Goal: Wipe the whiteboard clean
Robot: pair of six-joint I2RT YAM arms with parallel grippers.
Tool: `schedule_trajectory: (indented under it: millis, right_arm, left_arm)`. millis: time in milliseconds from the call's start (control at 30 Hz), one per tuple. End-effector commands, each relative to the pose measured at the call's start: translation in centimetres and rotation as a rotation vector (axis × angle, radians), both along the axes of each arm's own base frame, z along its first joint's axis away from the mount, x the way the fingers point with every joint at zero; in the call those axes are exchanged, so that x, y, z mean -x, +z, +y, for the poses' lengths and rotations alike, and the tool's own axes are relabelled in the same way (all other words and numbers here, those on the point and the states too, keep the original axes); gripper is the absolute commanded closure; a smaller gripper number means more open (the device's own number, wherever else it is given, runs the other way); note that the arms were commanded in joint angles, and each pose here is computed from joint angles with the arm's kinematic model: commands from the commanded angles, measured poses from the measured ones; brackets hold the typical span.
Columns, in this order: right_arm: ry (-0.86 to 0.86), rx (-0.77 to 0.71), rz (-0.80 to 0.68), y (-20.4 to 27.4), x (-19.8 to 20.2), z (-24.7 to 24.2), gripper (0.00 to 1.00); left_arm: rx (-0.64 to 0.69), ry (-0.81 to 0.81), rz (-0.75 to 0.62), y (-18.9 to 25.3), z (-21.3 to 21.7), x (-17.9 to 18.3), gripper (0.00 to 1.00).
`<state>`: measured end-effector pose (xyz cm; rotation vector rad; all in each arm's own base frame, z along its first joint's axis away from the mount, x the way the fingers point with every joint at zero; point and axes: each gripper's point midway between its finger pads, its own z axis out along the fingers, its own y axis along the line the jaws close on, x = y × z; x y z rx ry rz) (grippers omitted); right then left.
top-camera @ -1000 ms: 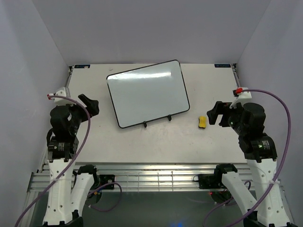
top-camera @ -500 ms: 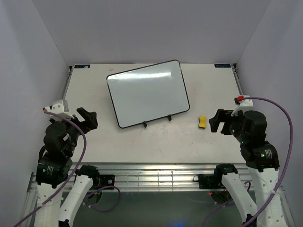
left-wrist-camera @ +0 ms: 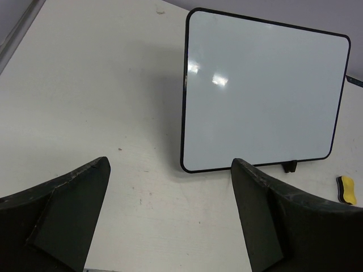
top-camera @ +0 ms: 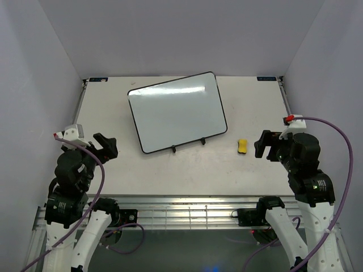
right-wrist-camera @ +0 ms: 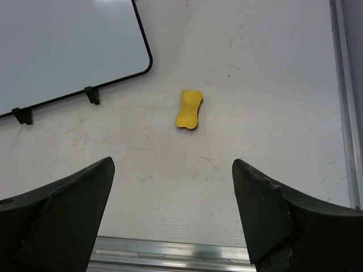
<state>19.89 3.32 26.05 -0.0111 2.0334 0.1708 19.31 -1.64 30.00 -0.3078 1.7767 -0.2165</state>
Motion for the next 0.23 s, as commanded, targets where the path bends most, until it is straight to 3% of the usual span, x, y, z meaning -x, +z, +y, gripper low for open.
schedule_trajectory:
  millis: [0,200]
  right_arm:
    - [-0.019,0.021,-0.021,0.48,-0.23,-0.51,0.10]
    - [-0.027,0.026,-0.022,0.45,-0.28,-0.68,0.10]
  left_arm:
    - [0.006,-0.026,0.001,0.03,-0.56,-0.36,0.02]
    - [0.007,-0.019,-0.006,0.04,-0.51,-0.60,0.02]
